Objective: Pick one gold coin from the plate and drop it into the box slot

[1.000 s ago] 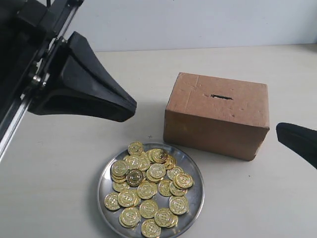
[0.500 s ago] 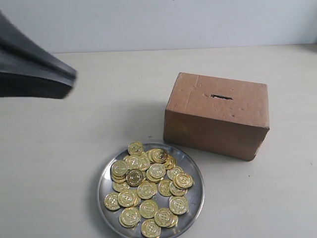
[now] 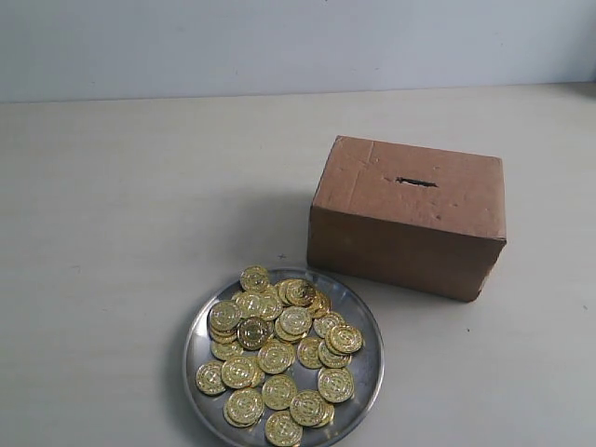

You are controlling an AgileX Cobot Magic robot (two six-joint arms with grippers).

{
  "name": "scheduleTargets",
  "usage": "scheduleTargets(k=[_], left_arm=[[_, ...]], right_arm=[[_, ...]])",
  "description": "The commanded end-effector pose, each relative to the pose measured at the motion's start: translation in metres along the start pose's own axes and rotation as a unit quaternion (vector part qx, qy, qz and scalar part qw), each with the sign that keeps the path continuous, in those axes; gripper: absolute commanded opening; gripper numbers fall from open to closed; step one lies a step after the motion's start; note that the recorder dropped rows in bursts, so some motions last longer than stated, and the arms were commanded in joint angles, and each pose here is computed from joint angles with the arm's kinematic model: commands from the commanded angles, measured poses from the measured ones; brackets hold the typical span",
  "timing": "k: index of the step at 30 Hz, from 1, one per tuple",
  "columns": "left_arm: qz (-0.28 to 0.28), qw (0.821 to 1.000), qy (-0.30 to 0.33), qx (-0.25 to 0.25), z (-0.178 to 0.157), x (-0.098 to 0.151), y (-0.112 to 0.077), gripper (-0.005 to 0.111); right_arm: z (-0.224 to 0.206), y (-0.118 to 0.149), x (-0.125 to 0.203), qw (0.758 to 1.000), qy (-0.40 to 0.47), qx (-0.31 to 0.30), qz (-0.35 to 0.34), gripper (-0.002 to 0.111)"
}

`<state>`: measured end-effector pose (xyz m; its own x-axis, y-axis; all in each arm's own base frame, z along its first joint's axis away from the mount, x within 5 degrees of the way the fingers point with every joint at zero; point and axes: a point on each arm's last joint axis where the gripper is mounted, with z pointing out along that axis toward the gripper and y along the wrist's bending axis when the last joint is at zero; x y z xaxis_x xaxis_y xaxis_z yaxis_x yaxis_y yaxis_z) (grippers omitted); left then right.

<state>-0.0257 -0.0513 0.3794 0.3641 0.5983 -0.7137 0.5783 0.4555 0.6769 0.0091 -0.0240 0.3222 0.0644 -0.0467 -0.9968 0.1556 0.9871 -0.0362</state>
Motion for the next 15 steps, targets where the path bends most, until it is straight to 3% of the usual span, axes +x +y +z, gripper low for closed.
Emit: scheduleTargets(k=[1,4,15], left_arm=[[0.021,0.999,-0.019,-0.031,-0.016,0.000,-0.021,0.000],[0.039,0.997,-0.035,-0.050,-0.027,0.001,-0.035,0.000],[0.039,0.998,-0.029,-0.030,-0.026,0.003,-0.039,0.000]], right_arm=[[-0.002,-0.001,0.000,1.000,-0.005,0.021,-0.002,0.089],[-0.002,0.000,0.000,1.000,-0.007,0.021,-0.002,0.089],[-0.002,-0.001,0.001,1.000,-0.003,0.022,-0.002,0.089]])
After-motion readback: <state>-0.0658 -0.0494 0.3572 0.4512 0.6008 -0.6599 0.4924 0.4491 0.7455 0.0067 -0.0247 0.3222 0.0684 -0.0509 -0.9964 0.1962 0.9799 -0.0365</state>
